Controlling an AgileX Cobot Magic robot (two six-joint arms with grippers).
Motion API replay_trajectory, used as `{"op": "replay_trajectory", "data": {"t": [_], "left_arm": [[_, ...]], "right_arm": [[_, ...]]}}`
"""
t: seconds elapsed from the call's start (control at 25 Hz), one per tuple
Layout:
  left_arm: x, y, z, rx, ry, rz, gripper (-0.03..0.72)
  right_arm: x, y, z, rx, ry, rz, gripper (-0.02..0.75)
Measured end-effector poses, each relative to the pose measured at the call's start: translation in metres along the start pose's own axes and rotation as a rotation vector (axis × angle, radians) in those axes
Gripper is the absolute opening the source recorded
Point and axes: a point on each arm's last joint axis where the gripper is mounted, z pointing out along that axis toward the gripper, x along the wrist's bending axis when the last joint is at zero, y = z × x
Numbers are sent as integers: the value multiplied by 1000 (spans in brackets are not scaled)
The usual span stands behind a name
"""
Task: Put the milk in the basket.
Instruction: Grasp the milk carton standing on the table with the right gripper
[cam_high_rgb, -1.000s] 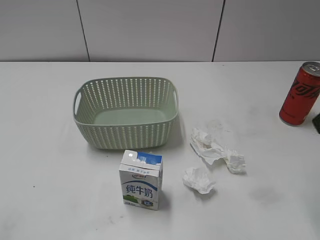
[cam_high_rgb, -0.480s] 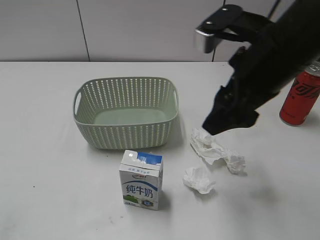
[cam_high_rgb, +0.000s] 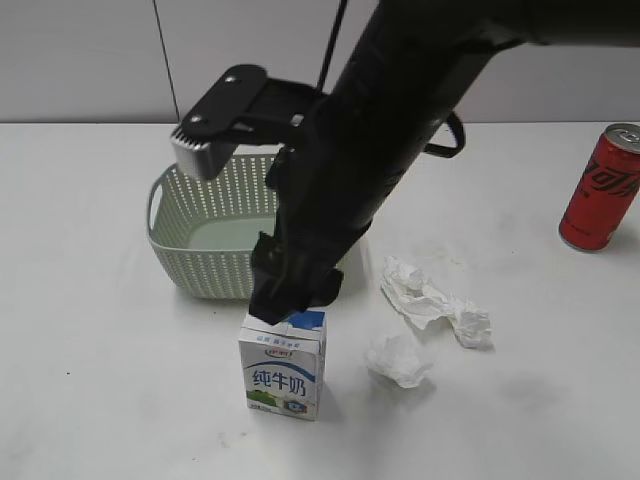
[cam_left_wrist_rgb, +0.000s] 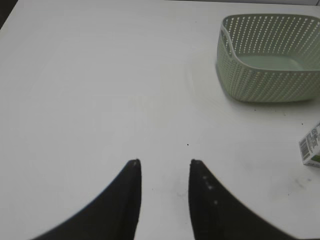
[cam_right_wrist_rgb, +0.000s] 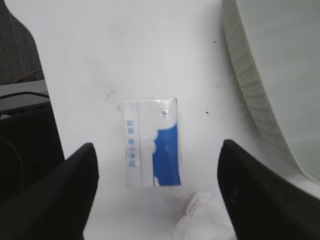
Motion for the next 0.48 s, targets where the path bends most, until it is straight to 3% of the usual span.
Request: {"op": "replay_trajectory", "data": {"t": [0.48], "left_arm": [[0,0,0,0,0,0,235]], "right_arm": [[-1,-5,64,151,47,13,591]]}}
